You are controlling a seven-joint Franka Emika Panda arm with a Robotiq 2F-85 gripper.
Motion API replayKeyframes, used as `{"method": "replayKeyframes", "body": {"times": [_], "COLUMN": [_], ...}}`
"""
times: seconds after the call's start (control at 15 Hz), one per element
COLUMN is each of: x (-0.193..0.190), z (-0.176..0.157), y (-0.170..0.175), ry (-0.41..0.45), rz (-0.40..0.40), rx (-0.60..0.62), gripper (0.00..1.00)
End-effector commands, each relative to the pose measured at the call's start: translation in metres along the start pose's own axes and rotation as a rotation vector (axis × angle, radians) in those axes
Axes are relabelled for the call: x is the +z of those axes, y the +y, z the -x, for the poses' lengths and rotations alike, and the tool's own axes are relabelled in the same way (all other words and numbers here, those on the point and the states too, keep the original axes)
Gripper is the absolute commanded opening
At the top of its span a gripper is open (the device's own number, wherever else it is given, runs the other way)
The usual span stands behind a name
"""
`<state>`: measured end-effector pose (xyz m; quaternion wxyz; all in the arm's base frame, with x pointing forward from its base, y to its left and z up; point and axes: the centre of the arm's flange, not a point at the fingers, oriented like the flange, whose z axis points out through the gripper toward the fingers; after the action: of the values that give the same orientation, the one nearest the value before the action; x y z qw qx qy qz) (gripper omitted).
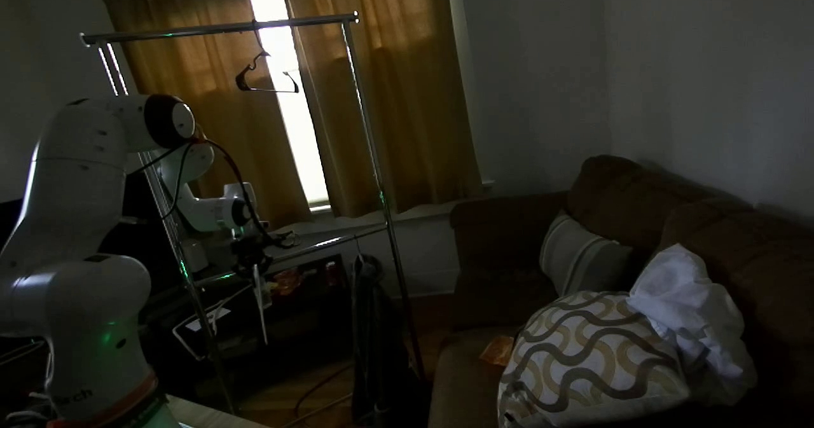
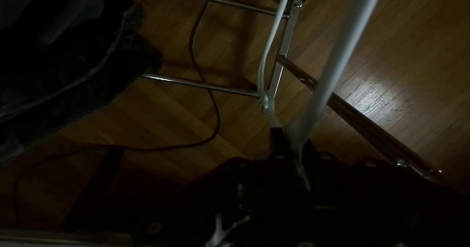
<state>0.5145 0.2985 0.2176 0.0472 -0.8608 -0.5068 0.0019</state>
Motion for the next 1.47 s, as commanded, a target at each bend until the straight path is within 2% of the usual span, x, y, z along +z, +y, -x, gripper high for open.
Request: {"method": "replayKeyframes", "body": {"times": [0.0, 0.07, 0.13, 0.27, 0.4, 0.73, 1.07, 1.4], "x": [0.011, 0.012, 0.013, 0.015, 0.016, 0.010, -0.008, -0.049], "z": [-0.002, -0.002, -0.002, -0.002, -0.002, 0.001, 0.008, 0.026], "y": [0.001, 0.001, 0.001, 0.001, 0.000, -0.002, -0.013, -0.030], "ry": [-0.004, -0.005, -0.007, -0.007, -0.008, -0.022, -0.060, -0.118], "rz": [-0.004, -0.006, -0.008, -0.010, -0.012, -0.010, -0.003, 0.020], "rx": [-0.006, -0.006, -0.008, -0.007, -0.007, -0.019, -0.026, -0.041], "gripper": [0.04, 0.14, 0.30, 0.38, 0.62, 0.99, 1.00, 1.00]}}
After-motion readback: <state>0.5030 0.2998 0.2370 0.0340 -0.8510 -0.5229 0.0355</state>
